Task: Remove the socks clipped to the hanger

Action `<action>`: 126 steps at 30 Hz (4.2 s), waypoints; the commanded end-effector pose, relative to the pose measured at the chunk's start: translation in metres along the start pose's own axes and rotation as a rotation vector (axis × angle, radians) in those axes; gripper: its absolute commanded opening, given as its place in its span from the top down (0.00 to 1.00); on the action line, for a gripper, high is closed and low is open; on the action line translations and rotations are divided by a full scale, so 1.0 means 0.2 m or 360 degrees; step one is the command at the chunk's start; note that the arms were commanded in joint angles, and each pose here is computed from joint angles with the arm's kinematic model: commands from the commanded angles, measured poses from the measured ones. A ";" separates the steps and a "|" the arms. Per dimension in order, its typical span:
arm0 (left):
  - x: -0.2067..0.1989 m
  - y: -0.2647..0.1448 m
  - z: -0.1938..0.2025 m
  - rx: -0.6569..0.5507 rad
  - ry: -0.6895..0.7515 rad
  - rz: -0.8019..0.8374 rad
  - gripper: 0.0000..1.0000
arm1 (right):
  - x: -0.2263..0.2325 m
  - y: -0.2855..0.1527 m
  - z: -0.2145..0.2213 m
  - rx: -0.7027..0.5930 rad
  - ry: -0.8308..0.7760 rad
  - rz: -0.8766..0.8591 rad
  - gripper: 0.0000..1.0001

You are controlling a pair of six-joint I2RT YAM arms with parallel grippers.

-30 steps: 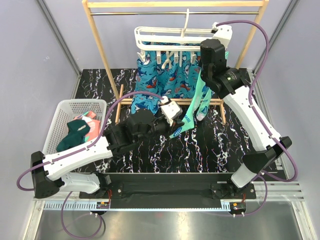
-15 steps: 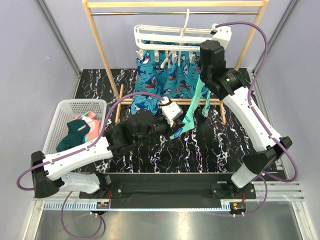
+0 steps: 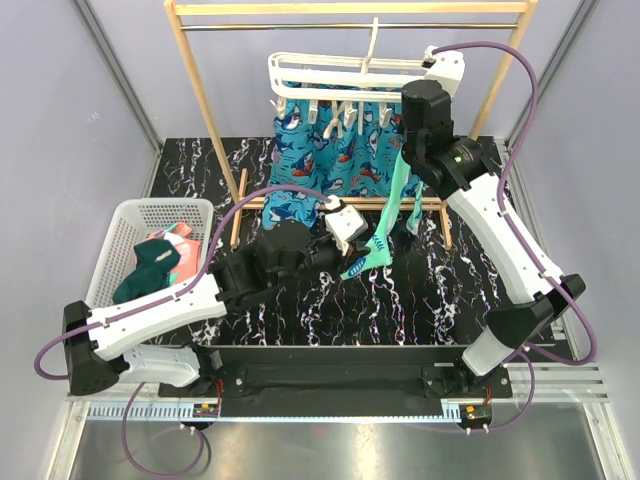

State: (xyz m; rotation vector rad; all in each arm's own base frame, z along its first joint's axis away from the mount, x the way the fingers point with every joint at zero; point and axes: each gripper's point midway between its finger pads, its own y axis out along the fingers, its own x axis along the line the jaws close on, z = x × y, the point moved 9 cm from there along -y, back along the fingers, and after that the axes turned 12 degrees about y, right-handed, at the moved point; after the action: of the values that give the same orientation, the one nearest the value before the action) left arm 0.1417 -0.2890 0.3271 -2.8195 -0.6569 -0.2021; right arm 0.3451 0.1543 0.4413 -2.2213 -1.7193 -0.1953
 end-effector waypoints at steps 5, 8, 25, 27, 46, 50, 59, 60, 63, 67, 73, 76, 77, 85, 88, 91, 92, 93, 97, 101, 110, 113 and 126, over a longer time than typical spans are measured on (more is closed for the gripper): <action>0.01 0.00 -0.07 -0.0085 0.0025 -0.0037 1.00 | -0.01 -0.05 -0.12 -0.0087 0.0066 0.0015 0.90; 0.02 0.01 -0.07 -0.0082 0.0059 -0.0038 1.00 | -0.01 -0.05 -0.13 -0.0070 0.0059 0.0023 0.74; 0.01 0.04 -0.02 -0.0016 0.0059 -0.0119 1.00 | -0.28 -0.36 0.02 0.0217 0.0153 -0.0156 0.00; 0.01 0.07 0.01 0.0028 0.0055 -0.0113 1.00 | -0.36 -0.47 0.02 0.0230 0.0241 -0.0250 0.00; 0.53 0.03 0.30 0.0507 -0.0606 -0.1027 1.00 | -0.75 -0.77 0.42 0.0339 0.0404 -0.0519 0.00; 0.90 -0.36 0.27 0.0328 -0.0854 -0.1560 1.00 | -0.75 -0.79 0.43 0.0368 0.0394 -0.0594 0.00; 1.15 -1.10 0.21 0.0124 -0.0903 -0.2484 1.00 | -0.78 -0.80 0.43 0.0339 0.0362 -0.0589 0.00; 1.16 -1.13 0.23 0.0154 -0.0899 -0.2533 1.00 | -0.79 -0.81 0.44 0.0342 0.0358 -0.0582 0.00; 1.19 -1.20 0.33 0.0265 -0.0960 -0.2652 1.00 | -0.80 -0.81 0.44 0.0328 0.0358 -0.0579 0.00; 1.17 -1.21 0.62 0.0349 -0.1332 -0.2636 0.96 | -0.81 -0.82 0.43 0.0323 0.0360 -0.0582 0.00; 1.11 -1.29 1.01 0.0321 -0.1896 -0.2586 0.64 | -0.83 -0.84 0.44 0.0339 0.0347 -0.0577 0.00; 1.15 -1.30 1.02 0.0388 -0.1950 -0.2515 0.46 | -0.84 -0.85 0.43 0.0336 0.0341 -0.0571 0.00; 1.16 -1.29 1.00 0.0400 -0.1948 -0.2488 0.38 | -0.84 -0.85 0.43 0.0334 0.0339 -0.0569 0.00; 1.19 -1.22 0.58 0.0235 -0.1541 -0.2113 0.03 | -0.84 -0.85 0.42 0.0334 0.0354 -0.0551 0.00; 1.11 -1.12 0.41 0.0134 -0.1302 -0.1973 0.02 | -0.83 -0.82 0.45 0.0357 0.0337 -0.0527 0.00; 1.01 -0.97 0.33 -0.0046 -0.1206 -0.1670 0.02 | -0.81 -0.77 0.49 0.0356 0.0298 -0.0461 0.00; 0.98 -0.92 0.31 -0.0097 -0.1200 -0.1523 0.02 | -0.79 -0.74 0.51 0.0374 0.0264 -0.0442 0.00; 0.96 -0.87 0.31 -0.0137 -0.1210 -0.1447 0.02 | -0.78 -0.72 0.51 0.0367 0.0247 -0.0436 0.00; 0.83 -0.61 0.23 -0.0047 -0.1161 -0.1089 0.02 | -0.73 -0.60 0.54 0.0385 0.0192 -0.0262 0.00; 0.74 -0.40 0.18 0.0034 -0.0998 -0.0942 0.03 | -0.62 -0.46 0.65 0.0411 0.0157 -0.0247 0.00; 0.55 -0.13 0.22 0.0231 -0.0800 -0.0522 0.10 | -0.52 -0.10 0.92 0.0280 0.0014 -0.0080 0.15; 0.49 -0.16 0.22 0.0236 -0.0720 -0.0509 0.09 | -0.54 0.00 0.97 0.0195 -0.0004 0.0014 0.17; 0.45 -0.25 0.15 0.0114 -0.0664 -0.0529 0.10 | -0.66 0.25 1.12 0.0299 -0.0040 0.0172 0.32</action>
State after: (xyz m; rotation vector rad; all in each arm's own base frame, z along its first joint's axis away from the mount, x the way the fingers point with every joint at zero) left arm 0.2014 -0.2047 0.3094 -2.6154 -1.1341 0.4537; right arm 0.3239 0.0954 0.1744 -2.1783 -1.5235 0.1068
